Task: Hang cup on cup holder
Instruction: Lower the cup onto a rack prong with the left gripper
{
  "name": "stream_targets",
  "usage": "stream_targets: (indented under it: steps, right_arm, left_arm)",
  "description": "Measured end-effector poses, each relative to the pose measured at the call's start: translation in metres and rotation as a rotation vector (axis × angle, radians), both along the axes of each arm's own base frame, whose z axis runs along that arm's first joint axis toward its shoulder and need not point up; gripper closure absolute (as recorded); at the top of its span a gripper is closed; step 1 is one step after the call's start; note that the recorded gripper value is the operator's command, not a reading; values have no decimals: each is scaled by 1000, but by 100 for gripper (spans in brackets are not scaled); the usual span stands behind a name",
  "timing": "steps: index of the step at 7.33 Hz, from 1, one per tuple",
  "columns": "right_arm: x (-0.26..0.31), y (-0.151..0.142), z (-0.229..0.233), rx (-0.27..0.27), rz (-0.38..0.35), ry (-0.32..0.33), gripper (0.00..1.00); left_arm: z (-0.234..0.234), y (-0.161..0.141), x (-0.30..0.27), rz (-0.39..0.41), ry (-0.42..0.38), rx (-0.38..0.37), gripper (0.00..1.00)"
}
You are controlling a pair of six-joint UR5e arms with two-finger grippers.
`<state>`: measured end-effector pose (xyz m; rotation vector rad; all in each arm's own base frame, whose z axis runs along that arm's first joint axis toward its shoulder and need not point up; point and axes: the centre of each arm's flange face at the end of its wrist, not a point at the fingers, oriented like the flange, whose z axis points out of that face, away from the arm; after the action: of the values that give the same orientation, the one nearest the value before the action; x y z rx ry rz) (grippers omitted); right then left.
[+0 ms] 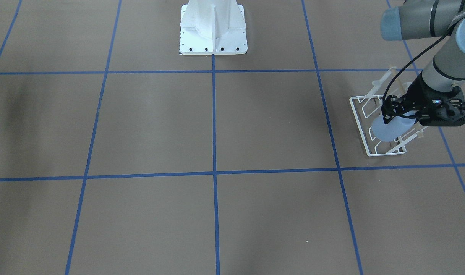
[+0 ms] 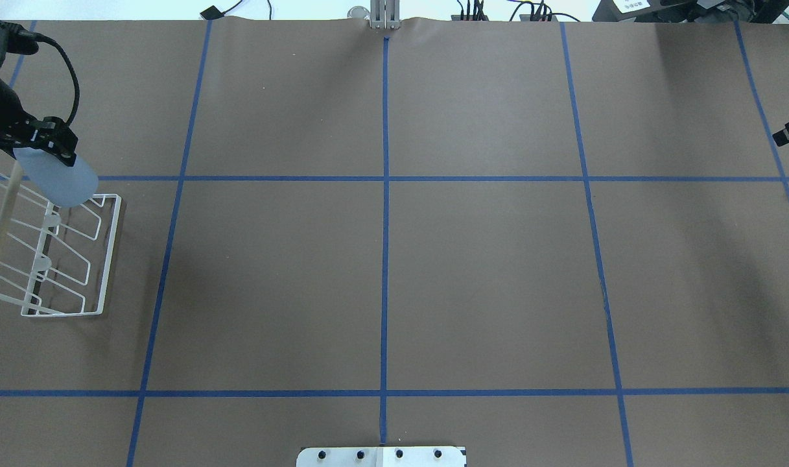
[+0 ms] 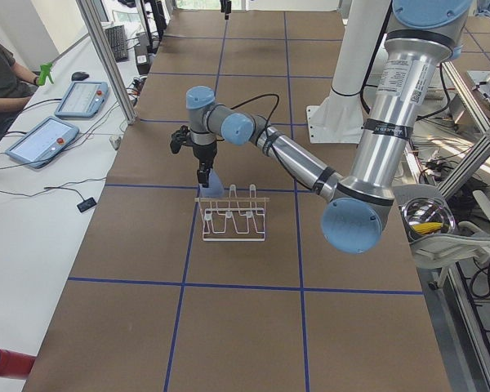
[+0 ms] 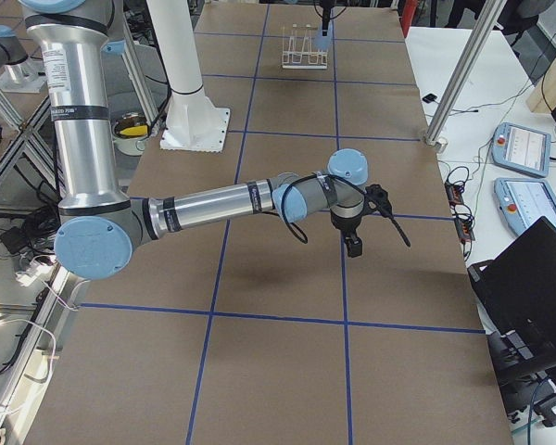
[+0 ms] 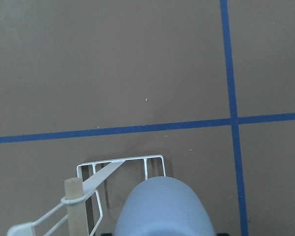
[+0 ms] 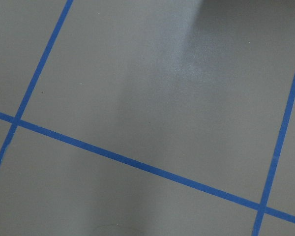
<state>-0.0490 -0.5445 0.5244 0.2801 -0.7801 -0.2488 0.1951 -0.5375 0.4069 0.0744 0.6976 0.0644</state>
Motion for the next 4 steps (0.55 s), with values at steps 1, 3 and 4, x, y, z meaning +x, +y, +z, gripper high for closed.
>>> stream_targets:
  steps: [1,3,4]
  right_arm:
    - [0,0,0,0,0,0,0]
    - [0,0,0,0,0,0,0]
    - [-1,0,-1,0,0,0,0]
  left_arm:
    - [6,-3,2,2,0,-3,35]
    - [12,-4,5,8,-2,-8,2]
    - [13,-4,6,9,-2,-8,2]
